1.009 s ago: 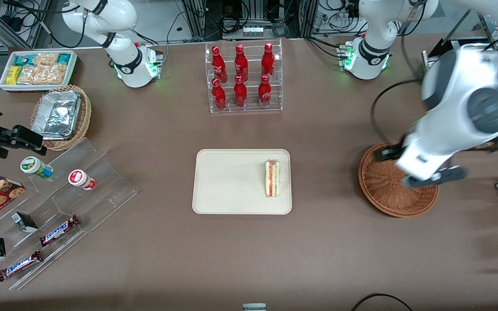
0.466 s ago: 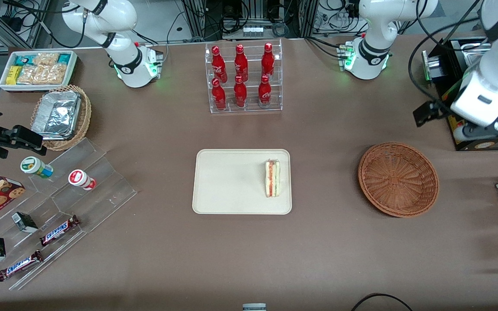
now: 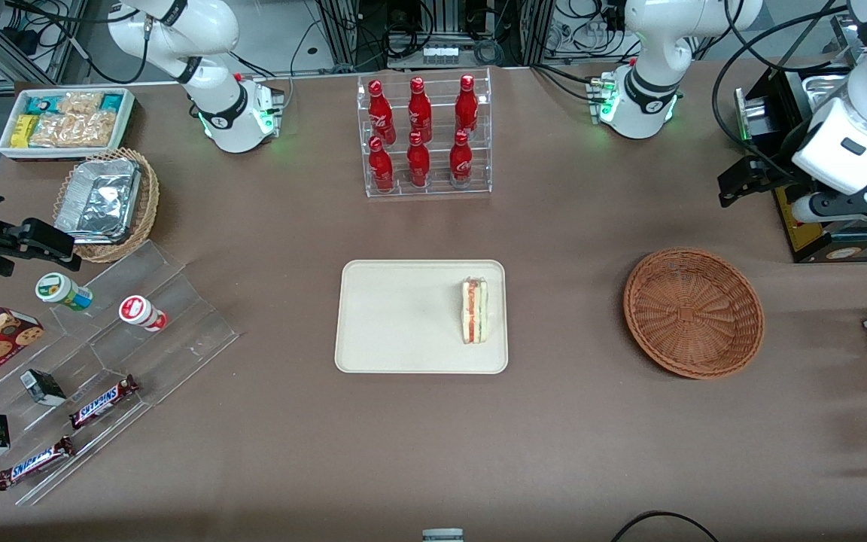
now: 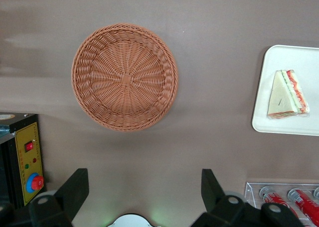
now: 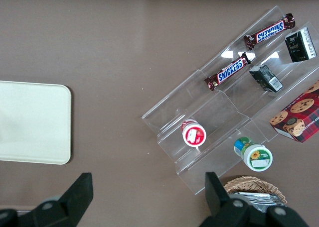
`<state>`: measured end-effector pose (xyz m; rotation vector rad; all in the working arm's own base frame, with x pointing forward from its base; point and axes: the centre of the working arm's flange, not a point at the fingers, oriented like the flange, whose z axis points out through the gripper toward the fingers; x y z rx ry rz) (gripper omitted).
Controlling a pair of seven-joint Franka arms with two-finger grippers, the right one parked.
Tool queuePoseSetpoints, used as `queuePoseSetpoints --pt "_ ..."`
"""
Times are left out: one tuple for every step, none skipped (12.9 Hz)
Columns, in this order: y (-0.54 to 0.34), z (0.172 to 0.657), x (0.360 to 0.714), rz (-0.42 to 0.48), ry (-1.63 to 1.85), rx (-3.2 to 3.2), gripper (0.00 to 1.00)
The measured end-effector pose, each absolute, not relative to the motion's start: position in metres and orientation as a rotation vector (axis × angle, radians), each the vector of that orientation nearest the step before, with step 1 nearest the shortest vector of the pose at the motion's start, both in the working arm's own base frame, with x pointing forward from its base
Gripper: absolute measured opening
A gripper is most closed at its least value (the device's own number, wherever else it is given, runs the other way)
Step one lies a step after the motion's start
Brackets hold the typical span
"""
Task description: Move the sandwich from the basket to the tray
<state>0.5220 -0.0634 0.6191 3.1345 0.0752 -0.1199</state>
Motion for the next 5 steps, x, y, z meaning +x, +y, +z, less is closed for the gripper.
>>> queuePoseSetpoints --pt "-0.0611 0.6205 0.5212 -0.116 0.061 3.134 1.0" --pt "-0.0605 0.6221 0.5205 -0.11 0.052 3.136 1.0" --pt "-0.06 0.6232 0.52 -0.104 0.048 3.143 1.0" --pt "-0.059 0.6238 0.5198 -0.1 0.044 3.154 1.0" --pt "-0.0585 0.624 0.5197 -0.099 0.041 3.159 1.0"
